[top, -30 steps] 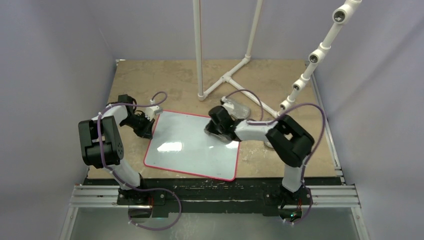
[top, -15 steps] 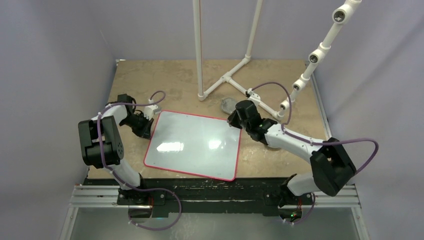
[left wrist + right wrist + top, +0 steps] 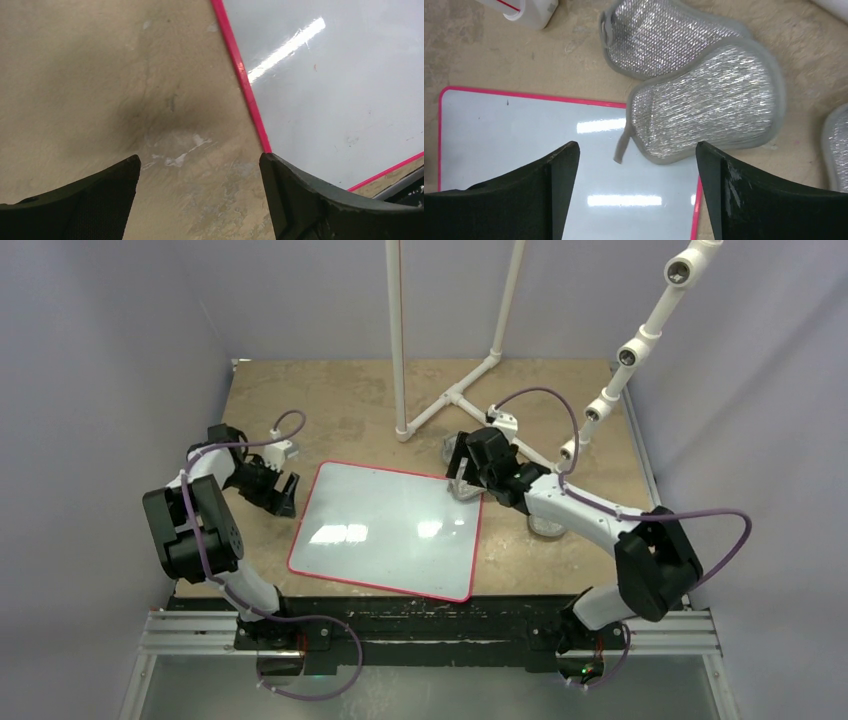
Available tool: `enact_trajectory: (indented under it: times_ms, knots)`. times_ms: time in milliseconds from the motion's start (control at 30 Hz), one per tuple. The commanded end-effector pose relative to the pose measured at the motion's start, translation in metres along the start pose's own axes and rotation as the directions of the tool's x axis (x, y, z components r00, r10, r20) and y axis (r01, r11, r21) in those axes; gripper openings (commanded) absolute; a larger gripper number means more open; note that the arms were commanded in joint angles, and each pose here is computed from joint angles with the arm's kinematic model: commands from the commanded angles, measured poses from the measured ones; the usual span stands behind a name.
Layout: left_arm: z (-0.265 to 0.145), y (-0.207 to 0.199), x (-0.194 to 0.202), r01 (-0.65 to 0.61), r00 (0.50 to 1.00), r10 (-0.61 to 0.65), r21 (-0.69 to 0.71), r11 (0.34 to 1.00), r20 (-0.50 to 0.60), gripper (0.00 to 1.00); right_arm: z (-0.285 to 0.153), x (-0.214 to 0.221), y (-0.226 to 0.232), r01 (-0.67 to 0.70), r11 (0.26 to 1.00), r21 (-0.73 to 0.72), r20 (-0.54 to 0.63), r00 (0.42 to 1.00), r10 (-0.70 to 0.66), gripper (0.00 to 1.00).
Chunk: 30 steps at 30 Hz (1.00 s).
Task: Erase the whiteboard
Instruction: Place the whiteboard eraser at the center of the board, then reset both arms
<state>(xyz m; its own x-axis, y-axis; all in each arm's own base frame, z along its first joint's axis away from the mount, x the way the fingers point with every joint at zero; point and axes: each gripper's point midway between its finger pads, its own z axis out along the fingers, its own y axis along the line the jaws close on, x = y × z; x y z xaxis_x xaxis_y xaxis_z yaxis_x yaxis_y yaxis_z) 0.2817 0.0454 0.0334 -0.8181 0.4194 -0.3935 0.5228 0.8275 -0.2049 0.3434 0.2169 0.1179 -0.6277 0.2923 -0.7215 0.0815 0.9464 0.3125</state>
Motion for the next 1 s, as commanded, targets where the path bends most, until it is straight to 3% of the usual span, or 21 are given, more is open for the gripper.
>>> enact_trajectory:
  times_ms: [0,200,367,533,633,700,800,967]
  knots:
    - [-0.025,0.009,-0.022,-0.008,0.995,0.012,-0.038,0.999,0.097,0.91,-0.028,-0.041,-0.003,-0.022,1.000,0.017,0.119,0.993,0.019,0.98]
    - [-0.043,0.010,-0.039,-0.003,0.983,0.015,-0.067,0.998,0.183,0.96,-0.062,-0.062,-0.045,-0.133,0.983,0.124,0.267,0.959,0.096,0.99]
    - [-0.057,0.024,-0.067,0.084,0.941,-0.042,-0.112,0.990,0.336,0.98,-0.090,-0.093,-0.095,-0.114,0.970,0.214,0.559,0.829,-0.026,0.99]
    - [-0.068,0.035,-0.098,0.188,0.843,-0.078,-0.154,0.970,0.533,0.99,-0.109,-0.115,-0.128,-0.182,0.941,0.285,0.707,0.703,-0.078,0.99]
    - [-0.074,0.028,-0.116,0.236,0.733,-0.080,-0.142,0.961,0.676,0.99,-0.105,-0.133,-0.153,-0.222,0.921,0.319,0.741,0.664,-0.097,0.99]
    - [-0.071,0.023,-0.129,0.198,0.665,0.004,-0.182,0.963,0.747,0.99,-0.097,-0.140,-0.168,-0.226,0.909,0.351,0.743,0.657,-0.123,0.99]
    - [-0.050,0.007,-0.139,0.106,0.644,0.128,-0.253,0.962,0.755,0.99,-0.087,-0.147,-0.183,-0.209,0.913,0.350,0.764,0.628,-0.149,0.99]
    - [-0.027,0.021,-0.139,0.195,0.613,0.065,-0.231,0.953,0.787,0.99,-0.060,-0.136,-0.210,-0.229,0.903,0.364,0.759,0.635,-0.144,0.99]
